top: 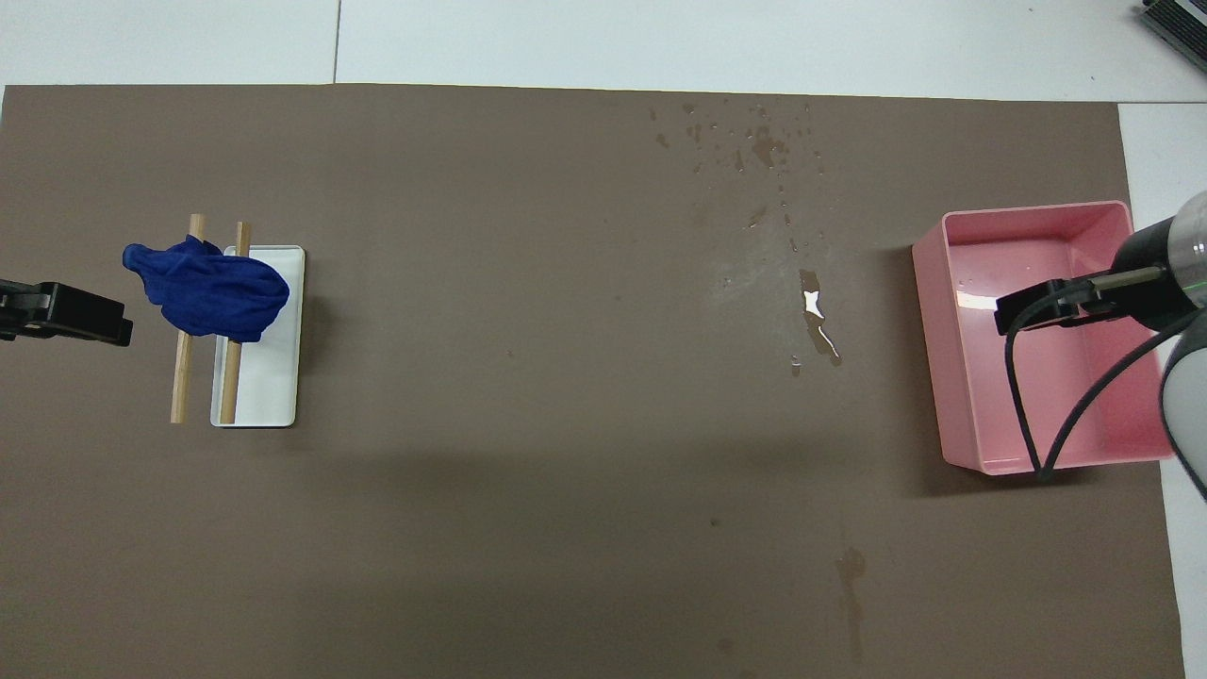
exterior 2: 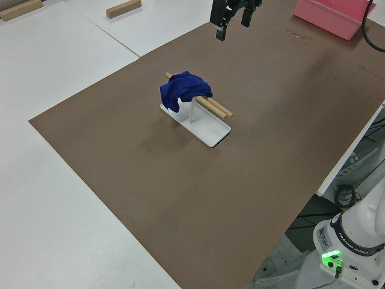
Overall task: Wipe water with towel using both arms
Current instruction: 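Grasp the blue towel on the white tray with the left gripper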
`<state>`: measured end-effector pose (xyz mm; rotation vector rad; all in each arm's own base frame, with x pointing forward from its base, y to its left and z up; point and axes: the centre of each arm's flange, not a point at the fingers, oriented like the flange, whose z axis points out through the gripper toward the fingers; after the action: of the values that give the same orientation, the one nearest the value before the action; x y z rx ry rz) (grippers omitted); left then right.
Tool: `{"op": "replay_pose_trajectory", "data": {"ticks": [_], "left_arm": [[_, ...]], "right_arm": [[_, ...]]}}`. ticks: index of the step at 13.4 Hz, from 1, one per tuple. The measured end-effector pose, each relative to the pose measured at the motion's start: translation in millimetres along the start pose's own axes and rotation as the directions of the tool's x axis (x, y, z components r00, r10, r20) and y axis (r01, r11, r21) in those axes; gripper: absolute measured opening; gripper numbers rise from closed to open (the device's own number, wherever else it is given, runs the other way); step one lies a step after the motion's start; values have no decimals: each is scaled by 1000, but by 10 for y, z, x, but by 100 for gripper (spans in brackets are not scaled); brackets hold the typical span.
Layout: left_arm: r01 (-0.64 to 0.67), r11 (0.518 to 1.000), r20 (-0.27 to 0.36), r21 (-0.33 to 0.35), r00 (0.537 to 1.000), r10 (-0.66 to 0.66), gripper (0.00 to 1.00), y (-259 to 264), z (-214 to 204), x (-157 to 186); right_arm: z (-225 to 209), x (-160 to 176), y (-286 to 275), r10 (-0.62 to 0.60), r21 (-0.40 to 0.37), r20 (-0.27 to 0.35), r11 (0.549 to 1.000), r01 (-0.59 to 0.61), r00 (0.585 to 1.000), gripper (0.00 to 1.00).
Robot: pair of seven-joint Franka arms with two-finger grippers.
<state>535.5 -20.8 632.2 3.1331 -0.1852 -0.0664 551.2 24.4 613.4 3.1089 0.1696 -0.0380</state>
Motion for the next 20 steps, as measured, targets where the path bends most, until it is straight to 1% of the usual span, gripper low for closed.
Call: {"op": "replay_pose_trajectory", "data": {"ticks": [4, 5, 6, 7, 8, 9, 10, 12, 15, 16, 17, 18, 19, 20], "left_arm": [[4, 1000, -6, 0, 1000, -4, 100, -18, -8, 2], [30, 1000, -21, 1, 999, -30, 100, -52, -12, 17], [93, 996, -54, -1, 994, -93, 100, -91, -9, 57], [182, 983, -102, -10, 978, -182, 100, -123, 24, 118], [257, 966, -145, -24, 955, -258, 100, -160, 99, 183], [325, 945, -174, -40, 929, -327, 100, -231, 214, 240], [405, 912, -194, -59, 892, -408, 100, -357, 379, 303], [534, 841, -203, -91, 817, -540, 100, -578, 757, 473], [679, 722, -189, -132, 698, -691, 100, -639, 1482, 754], [701, 699, -186, -141, 675, -714, 100, -612, 1664, 778], [714, 687, -174, -139, 665, -726, 100, -586, 1805, 757], [721, 680, -162, -132, 661, -733, 99, -572, 1906, 720], [725, 677, -151, -125, 660, -736, 96, -565, 1980, 685], [728, 675, -145, -121, 659, -738, 94, -560, 2017, 658]], "right_arm": [[5, 0, -17, -3, 0, 1, 1000, 3, 1000, 100], [6, -1, -20, -4, 0, 2, 1000, 4, 1000, 100], [8, -4, -19, -3, 0, 4, 1000, 3, 1000, 100], [13, -10, -17, -3, 0, 9, 1000, 3, 1000, 100], [19, -16, -18, -3, 1, 14, 1000, 3, 1000, 100], [26, -19, -17, -3, 1, 16, 1000, 3, 1000, 100], [31, -20, -13, -2, 1, 17, 1000, 2, 1000, 100], [29, -19, -18, -3, 1, 13, 1000, 3, 1000, 100], [106, -14, -44, -8, 1, 6, 1000, 8, 1000, 100], [154, -6, -60, -9, 9, 2, 1000, 9, 1000, 100], [209, 3, -90, -2, 29, 1, 1000, 2, 1000, 100], [266, 5, -123, 28, 58, 4, 998, -28, 1000, 100], [320, -3, -160, 77, 90, 13, 993, -78, 997, 100], [381, -23, -227, 131, 125, 29, 983, -134, 991, 100]]}}
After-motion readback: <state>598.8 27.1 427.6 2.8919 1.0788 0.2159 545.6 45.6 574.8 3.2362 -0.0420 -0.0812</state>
